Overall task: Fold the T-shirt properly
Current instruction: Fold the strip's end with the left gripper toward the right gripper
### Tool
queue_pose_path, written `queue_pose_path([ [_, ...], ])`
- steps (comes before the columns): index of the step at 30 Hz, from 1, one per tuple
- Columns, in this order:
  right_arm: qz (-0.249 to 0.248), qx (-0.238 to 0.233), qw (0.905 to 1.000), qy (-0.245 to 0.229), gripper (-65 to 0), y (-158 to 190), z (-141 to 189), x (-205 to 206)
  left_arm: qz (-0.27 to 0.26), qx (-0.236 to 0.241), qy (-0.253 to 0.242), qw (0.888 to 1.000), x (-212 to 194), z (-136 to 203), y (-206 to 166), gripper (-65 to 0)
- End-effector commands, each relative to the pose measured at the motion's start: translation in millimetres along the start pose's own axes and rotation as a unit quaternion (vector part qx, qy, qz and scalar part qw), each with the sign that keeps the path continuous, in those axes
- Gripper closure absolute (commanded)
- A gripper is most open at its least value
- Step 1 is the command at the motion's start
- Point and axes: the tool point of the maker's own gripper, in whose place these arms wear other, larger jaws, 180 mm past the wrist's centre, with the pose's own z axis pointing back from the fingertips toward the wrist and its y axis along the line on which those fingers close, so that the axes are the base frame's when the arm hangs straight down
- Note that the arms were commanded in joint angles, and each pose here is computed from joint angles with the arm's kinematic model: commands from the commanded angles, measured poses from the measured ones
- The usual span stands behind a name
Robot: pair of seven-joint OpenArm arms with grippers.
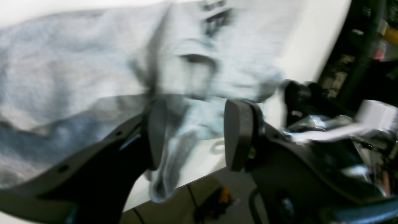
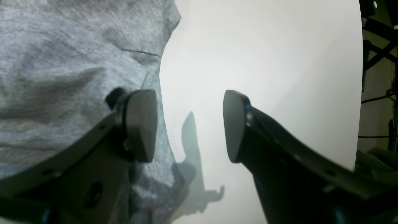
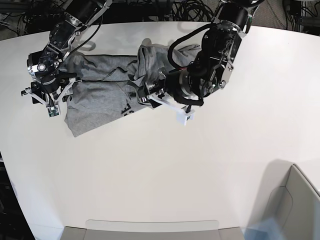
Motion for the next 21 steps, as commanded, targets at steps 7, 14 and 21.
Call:
queue_pose_path([
  [7, 0.007, -0.011, 0.9996, -0.024, -33.5, -11.2, 3.7, 14.2, 0.006, 0.03, 0.011, 0.999, -7.9, 9.3, 29.8, -26.9],
  [14, 0.009, -0.011, 0.9996, -0.024, -33.5, -12.3, 3.5, 14.1, 0.034, 0.061, 0.033, 0.997, -9.3, -13.2, 48.1, -16.6],
  [21, 0.009, -0.012, 0.9996, -0.024, -33.5, -12.6, 3.8, 14.4, -0.008, 0.049, 0.061, 0.997, -6.1, -44.5, 2.0, -16.6],
])
